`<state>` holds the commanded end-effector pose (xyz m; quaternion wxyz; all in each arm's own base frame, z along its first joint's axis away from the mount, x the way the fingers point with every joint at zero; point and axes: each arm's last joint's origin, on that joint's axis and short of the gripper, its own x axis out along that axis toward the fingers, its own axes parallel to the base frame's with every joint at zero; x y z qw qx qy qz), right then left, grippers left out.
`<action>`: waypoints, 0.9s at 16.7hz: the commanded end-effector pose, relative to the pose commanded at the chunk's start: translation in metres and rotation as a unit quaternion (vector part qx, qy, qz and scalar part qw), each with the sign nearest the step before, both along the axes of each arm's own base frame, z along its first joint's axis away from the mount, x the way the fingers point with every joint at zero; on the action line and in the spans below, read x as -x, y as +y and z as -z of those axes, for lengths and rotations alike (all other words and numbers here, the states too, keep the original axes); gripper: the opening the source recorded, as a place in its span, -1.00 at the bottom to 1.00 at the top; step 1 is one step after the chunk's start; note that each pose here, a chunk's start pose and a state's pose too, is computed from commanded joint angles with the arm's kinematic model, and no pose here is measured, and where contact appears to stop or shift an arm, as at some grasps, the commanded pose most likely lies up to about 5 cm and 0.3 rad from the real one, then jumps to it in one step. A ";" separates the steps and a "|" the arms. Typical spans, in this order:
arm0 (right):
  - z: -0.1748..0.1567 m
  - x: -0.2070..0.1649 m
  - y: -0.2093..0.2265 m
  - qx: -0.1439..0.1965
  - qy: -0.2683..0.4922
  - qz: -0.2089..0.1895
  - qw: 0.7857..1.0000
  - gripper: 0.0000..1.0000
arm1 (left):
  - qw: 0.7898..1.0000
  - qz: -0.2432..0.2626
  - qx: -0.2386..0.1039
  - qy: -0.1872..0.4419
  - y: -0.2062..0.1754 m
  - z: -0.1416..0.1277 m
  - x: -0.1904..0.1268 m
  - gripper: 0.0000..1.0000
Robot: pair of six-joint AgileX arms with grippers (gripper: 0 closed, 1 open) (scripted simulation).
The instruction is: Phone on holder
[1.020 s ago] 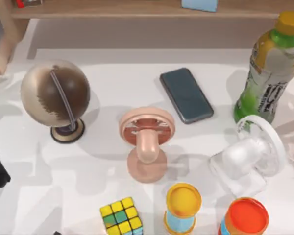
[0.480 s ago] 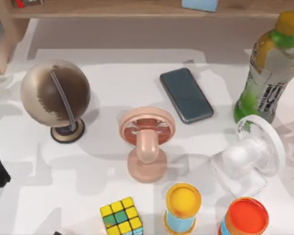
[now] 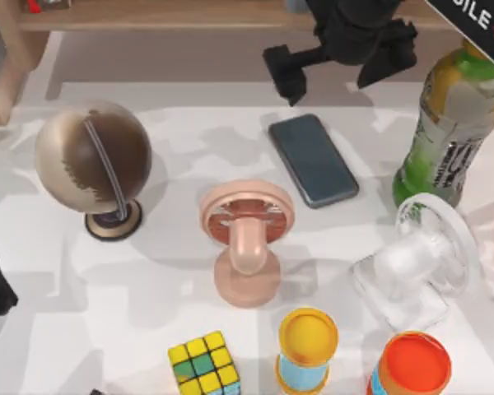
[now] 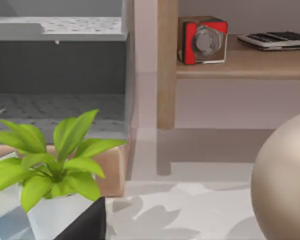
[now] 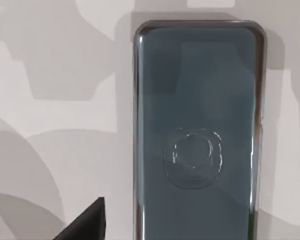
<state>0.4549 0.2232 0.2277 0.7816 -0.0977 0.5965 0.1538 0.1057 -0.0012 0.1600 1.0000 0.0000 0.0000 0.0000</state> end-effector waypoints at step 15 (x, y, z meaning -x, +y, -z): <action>0.079 -0.013 0.015 0.038 0.063 0.004 0.997 1.00 | 1.000 0.000 0.000 0.000 0.000 0.000 0.000 1.00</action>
